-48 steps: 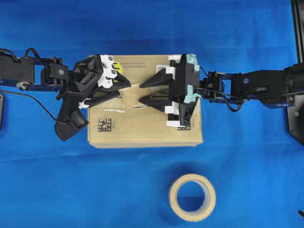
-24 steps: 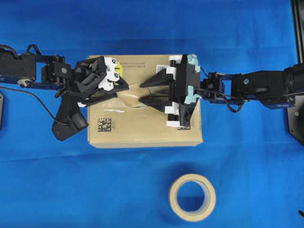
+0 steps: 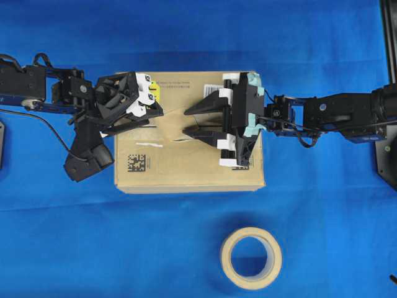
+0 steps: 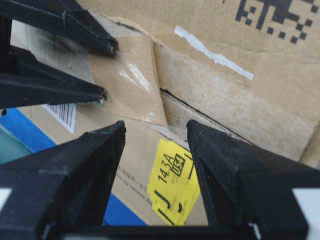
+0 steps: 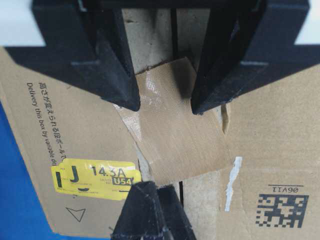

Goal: Apply tape along the seams of the closed cardboard box to seal it securely.
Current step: 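Press the tape flat along the seam with both grippers facing each other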

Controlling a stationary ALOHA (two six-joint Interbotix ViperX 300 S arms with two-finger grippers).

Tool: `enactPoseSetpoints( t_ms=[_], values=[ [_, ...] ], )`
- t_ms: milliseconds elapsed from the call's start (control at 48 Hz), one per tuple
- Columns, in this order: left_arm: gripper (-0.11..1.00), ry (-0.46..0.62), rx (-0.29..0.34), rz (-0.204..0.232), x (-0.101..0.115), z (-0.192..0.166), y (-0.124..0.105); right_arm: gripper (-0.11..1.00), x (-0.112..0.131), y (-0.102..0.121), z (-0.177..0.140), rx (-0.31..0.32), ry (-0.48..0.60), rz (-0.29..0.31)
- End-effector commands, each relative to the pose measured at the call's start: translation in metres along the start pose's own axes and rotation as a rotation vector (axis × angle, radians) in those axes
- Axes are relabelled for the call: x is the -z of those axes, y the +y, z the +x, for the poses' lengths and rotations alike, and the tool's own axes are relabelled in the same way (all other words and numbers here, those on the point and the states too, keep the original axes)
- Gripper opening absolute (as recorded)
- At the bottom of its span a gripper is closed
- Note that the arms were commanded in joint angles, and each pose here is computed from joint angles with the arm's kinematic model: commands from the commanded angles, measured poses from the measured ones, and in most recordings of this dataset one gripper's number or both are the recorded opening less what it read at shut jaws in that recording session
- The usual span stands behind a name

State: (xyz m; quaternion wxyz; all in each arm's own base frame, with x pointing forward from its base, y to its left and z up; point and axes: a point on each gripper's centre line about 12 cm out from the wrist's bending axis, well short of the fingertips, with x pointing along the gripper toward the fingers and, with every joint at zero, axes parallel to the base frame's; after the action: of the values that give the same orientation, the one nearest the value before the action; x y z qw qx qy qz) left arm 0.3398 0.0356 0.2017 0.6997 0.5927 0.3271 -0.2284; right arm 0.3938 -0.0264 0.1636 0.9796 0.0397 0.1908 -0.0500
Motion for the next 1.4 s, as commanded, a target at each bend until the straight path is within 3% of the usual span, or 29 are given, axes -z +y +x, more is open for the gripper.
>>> enactPoseSetpoints(
  t_ms=[0,167,271,354,417,459,480,646,709,813,897,1001,1063,1230,1376],
  values=[
    [0.52,-0.005,-0.071,-0.022,0.001,-0.013,0.015,0.48,-0.008,0.002,-0.001,-0.004,-0.027,-0.001],
    [0.52,-0.036,-0.201,-0.095,-0.003,-0.024,0.022,0.48,-0.009,0.002,-0.001,-0.004,-0.035,-0.001],
    [0.52,-0.078,-0.301,-0.223,-0.007,-0.029,0.025,0.48,-0.009,0.002,-0.001,-0.004,-0.037,-0.001],
    [0.51,-0.127,-0.371,-0.374,-0.009,-0.032,0.030,0.48,-0.009,0.002,-0.001,-0.004,-0.035,-0.001],
    [0.50,-0.172,-0.404,-0.514,-0.010,-0.032,0.032,0.48,-0.009,0.002,-0.001,-0.003,-0.037,0.001],
    [0.48,-0.208,-0.424,-0.618,-0.011,-0.032,0.033,0.48,-0.009,0.002,-0.001,-0.004,-0.037,-0.001],
    [0.48,-0.232,-0.430,-0.700,-0.011,-0.032,0.033,0.48,-0.009,0.002,-0.001,-0.004,-0.037,-0.001],
    [0.38,-0.351,-0.413,-1.110,-0.010,-0.027,0.029,0.48,-0.009,0.002,-0.001,-0.003,-0.041,0.001],
    [0.29,-0.377,-0.401,-1.210,-0.010,-0.025,0.026,0.48,-0.010,0.002,-0.001,-0.004,-0.046,-0.001],
    [0.11,-0.387,-0.371,-1.314,-0.009,-0.017,0.018,0.48,-0.010,0.002,-0.001,-0.004,-0.049,-0.001],
    [0.02,-0.371,-0.346,-1.333,-0.009,-0.008,0.010,0.48,-0.010,0.002,-0.001,-0.004,-0.049,-0.001],
    [0.01,-0.350,-0.315,-1.343,-0.010,0.004,0.004,0.44,-0.010,0.002,-0.001,-0.004,-0.050,-0.001],
    [0.01,-0.339,-0.303,-1.345,-0.011,0.011,0.002,0.36,-0.011,0.002,-0.001,-0.003,-0.058,0.001],
    [0.01,-0.302,-0.269,-1.350,-0.010,0.026,-0.006,-0.01,-0.011,0.002,-0.001,-0.004,-0.055,-0.001],
    [0.01,-0.260,-0.237,-1.355,-0.006,0.036,-0.018,-0.02,-0.012,0.002,-0.001,-0.004,-0.060,0.001]
  ],
)
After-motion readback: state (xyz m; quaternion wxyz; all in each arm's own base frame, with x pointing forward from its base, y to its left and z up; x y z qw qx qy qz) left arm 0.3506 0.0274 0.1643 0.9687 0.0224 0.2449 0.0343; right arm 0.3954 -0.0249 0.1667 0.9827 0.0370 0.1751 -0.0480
